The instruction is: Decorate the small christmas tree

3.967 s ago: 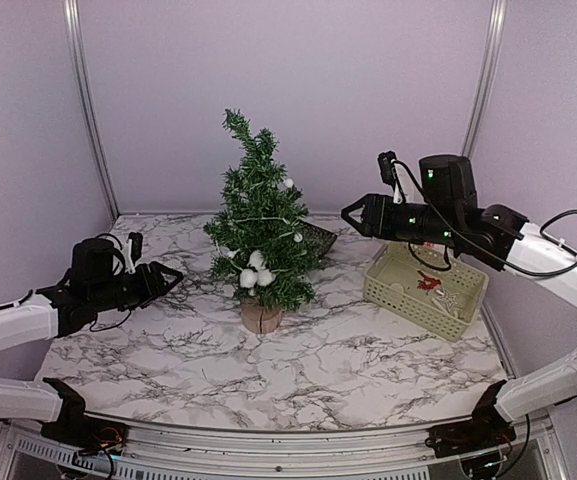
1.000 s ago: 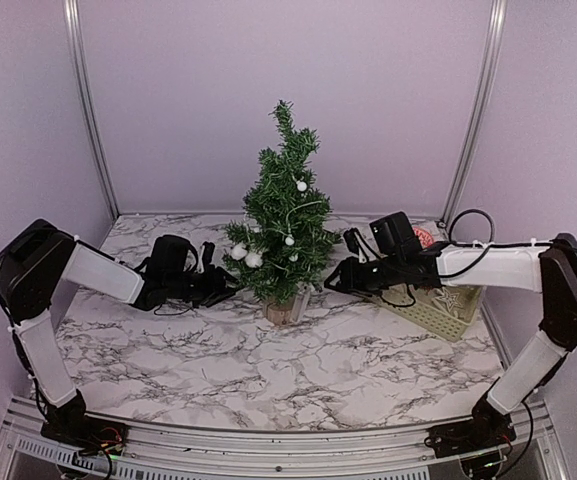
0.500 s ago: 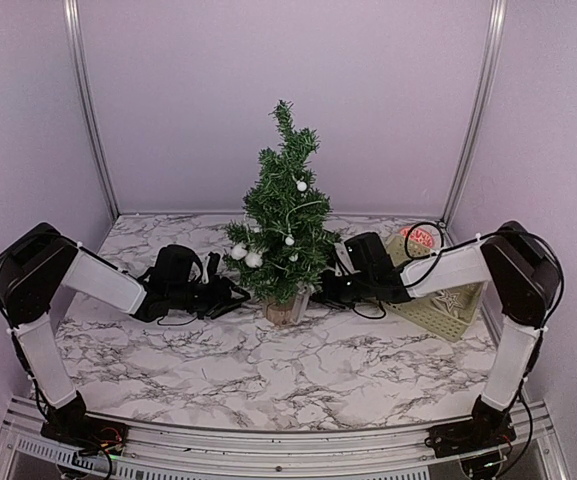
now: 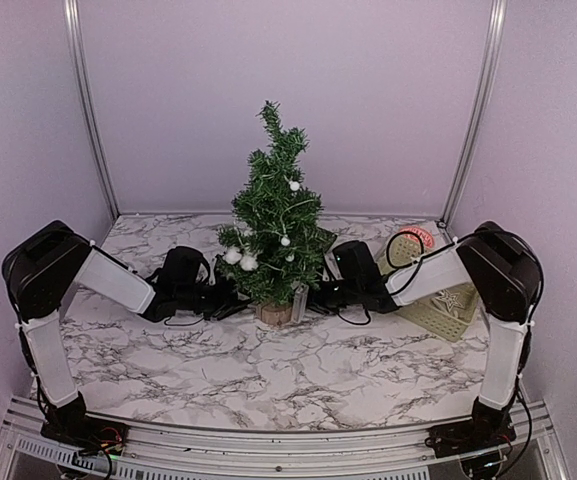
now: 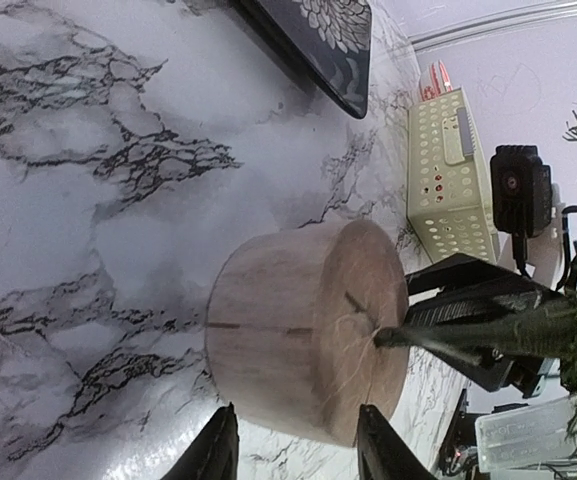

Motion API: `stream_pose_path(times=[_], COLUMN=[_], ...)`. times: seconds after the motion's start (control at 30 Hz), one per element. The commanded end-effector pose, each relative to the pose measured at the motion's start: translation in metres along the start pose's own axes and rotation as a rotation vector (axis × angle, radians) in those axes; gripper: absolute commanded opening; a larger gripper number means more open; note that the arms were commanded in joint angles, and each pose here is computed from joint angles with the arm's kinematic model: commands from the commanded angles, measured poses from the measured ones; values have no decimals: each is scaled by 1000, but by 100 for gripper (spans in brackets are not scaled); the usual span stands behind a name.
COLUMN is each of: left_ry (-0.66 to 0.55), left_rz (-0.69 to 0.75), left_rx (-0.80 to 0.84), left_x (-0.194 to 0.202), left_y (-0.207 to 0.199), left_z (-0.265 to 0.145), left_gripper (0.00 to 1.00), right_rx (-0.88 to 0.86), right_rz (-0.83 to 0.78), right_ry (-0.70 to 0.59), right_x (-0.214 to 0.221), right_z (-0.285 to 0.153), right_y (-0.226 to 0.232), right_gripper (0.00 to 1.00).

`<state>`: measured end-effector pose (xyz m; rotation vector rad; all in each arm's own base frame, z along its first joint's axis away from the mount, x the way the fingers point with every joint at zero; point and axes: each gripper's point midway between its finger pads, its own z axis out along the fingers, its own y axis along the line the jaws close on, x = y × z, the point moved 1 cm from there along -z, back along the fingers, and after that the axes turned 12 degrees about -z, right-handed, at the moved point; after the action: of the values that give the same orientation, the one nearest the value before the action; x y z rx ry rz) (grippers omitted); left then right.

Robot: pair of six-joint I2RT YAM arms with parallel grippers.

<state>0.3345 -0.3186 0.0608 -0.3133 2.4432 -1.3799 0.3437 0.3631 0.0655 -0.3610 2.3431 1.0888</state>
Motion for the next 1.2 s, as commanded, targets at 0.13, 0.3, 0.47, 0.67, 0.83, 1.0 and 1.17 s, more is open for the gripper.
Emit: stream_pose_path(times=[0.13,0.3,0.47,0.67,0.83,1.0,1.17], left_ry=[-15,-23,-18,-19,-116,-170,-245], left_rz=[23,20,32,42,39,15,-8], left_rx=[41,40,66,68,24,-9,-48], left_x=[-18,-32,-50,-68,-86,-87,-87], left_y=[-12,-6,-7,-6,4,16,28], left_z=[15,20,28,30,-7,-40,-74], left_gripper=[33,18,11,12,24,35,43], right_rx=[-97,-121,-142,-140,-137,-138,-63], right_rz=[7,16,18,16,9,-1,-40], right_ry=[-9,-3,8,4,2,-21,-58], right_x=[2,6,12,10,10,5,-5], right_z=[19,23,29,27,23,9,-25], right_y=[38,47,56,58,59,63,62], right_gripper=[29,27,24,23,23,26,29])
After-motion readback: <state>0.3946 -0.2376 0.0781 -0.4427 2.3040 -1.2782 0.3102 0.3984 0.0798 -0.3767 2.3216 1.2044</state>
